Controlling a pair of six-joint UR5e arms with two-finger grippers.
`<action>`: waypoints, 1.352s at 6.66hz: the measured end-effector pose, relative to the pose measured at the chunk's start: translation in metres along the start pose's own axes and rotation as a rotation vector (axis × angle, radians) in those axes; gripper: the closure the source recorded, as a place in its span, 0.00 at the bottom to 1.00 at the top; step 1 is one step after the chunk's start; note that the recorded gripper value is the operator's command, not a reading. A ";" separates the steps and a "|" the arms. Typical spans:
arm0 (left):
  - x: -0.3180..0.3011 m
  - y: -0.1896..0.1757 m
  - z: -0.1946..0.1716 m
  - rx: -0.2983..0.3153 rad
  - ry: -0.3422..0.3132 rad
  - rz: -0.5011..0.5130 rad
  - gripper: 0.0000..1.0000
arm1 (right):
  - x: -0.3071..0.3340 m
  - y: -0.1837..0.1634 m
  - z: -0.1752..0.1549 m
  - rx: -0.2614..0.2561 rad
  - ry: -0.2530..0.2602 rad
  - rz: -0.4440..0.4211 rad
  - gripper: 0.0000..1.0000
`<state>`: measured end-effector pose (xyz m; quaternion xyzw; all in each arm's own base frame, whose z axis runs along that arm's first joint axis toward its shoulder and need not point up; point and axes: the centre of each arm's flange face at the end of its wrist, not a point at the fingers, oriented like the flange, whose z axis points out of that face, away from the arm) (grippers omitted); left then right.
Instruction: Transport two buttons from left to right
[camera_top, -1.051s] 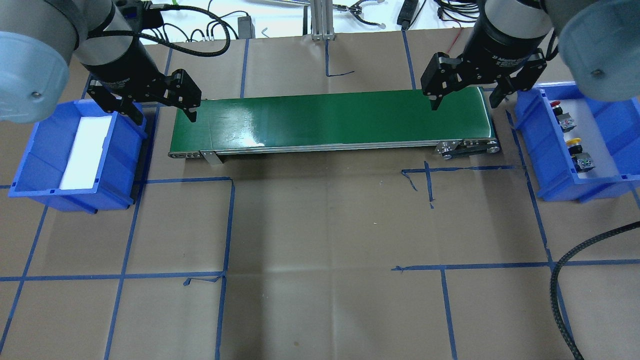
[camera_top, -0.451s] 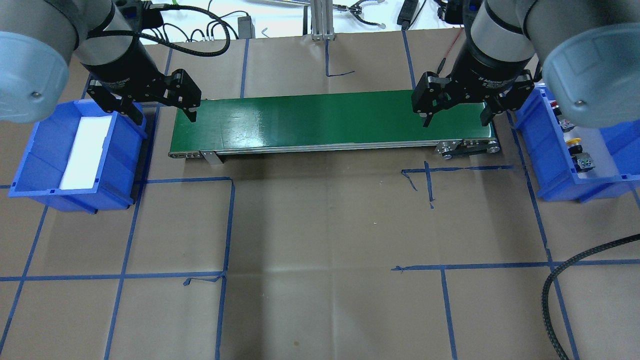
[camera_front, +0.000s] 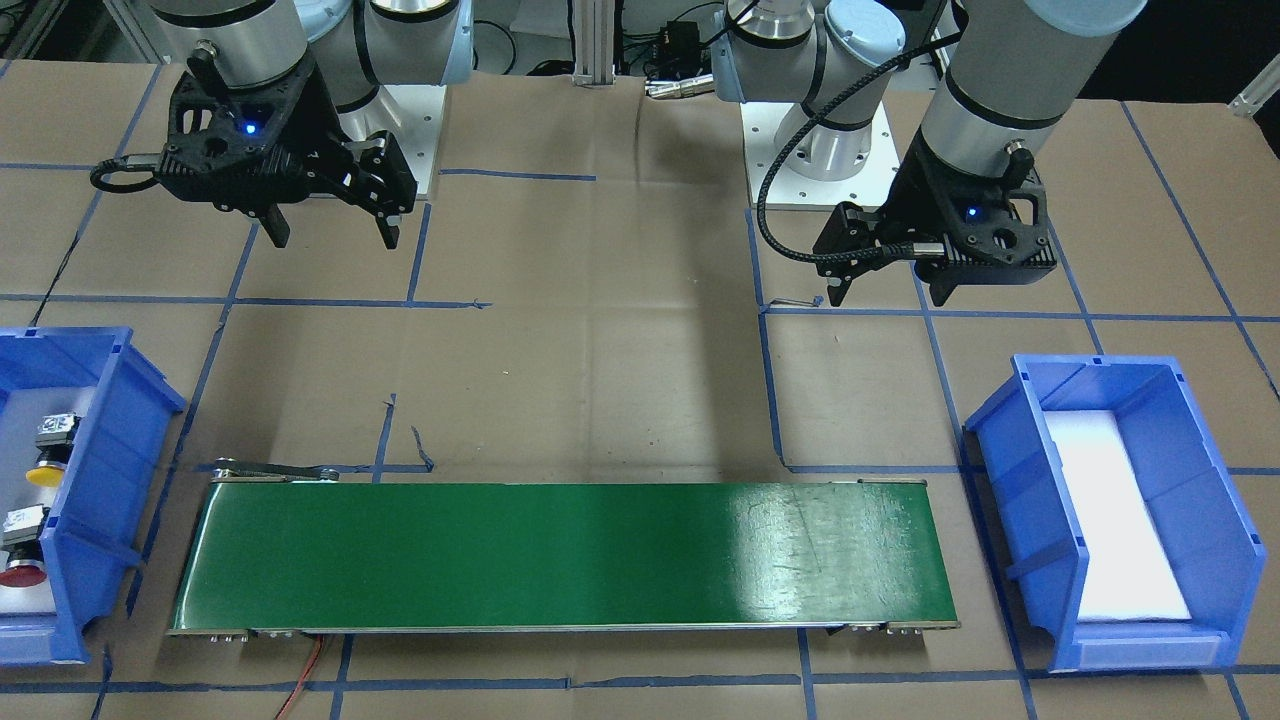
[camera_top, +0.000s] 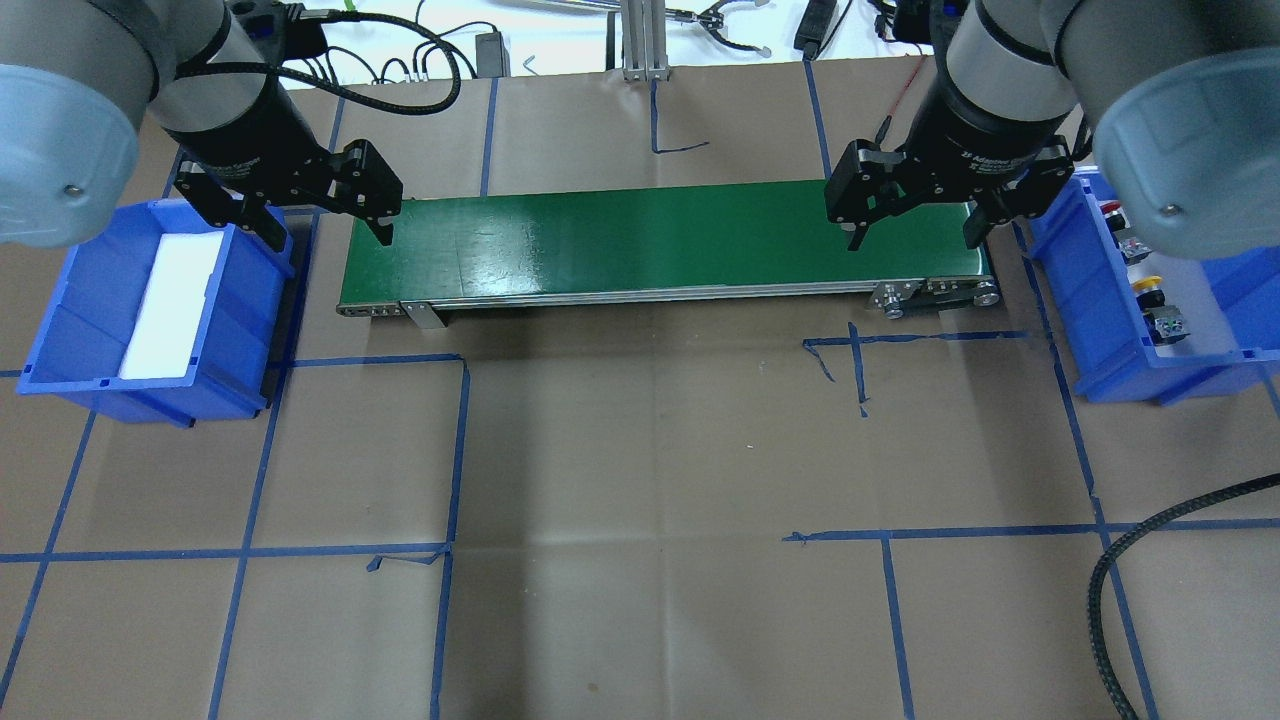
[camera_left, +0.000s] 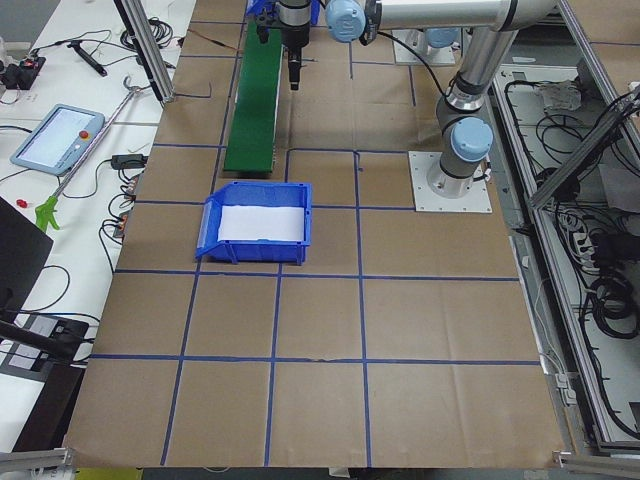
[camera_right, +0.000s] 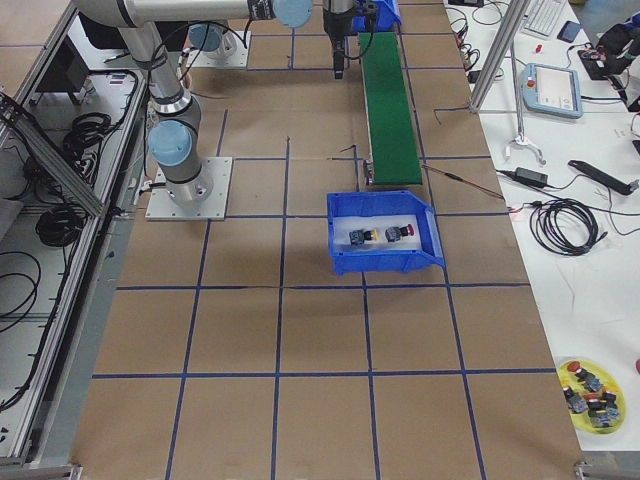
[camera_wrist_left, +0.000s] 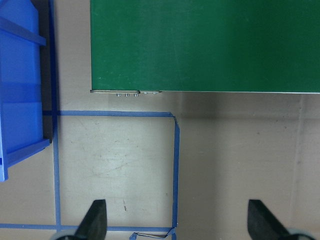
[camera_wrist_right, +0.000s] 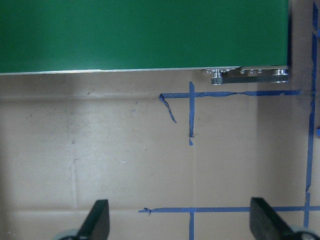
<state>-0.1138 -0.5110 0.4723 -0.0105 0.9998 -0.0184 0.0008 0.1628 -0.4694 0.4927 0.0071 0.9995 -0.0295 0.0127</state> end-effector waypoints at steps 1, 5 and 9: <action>0.000 0.000 0.000 0.001 0.000 0.000 0.00 | 0.000 0.000 0.000 0.001 0.000 -0.001 0.00; 0.000 0.000 -0.001 0.002 0.000 0.000 0.00 | 0.001 -0.002 0.000 0.004 -0.002 -0.003 0.00; 0.000 0.000 -0.001 0.003 0.000 0.000 0.00 | 0.001 -0.003 0.003 0.000 -0.002 -0.004 0.00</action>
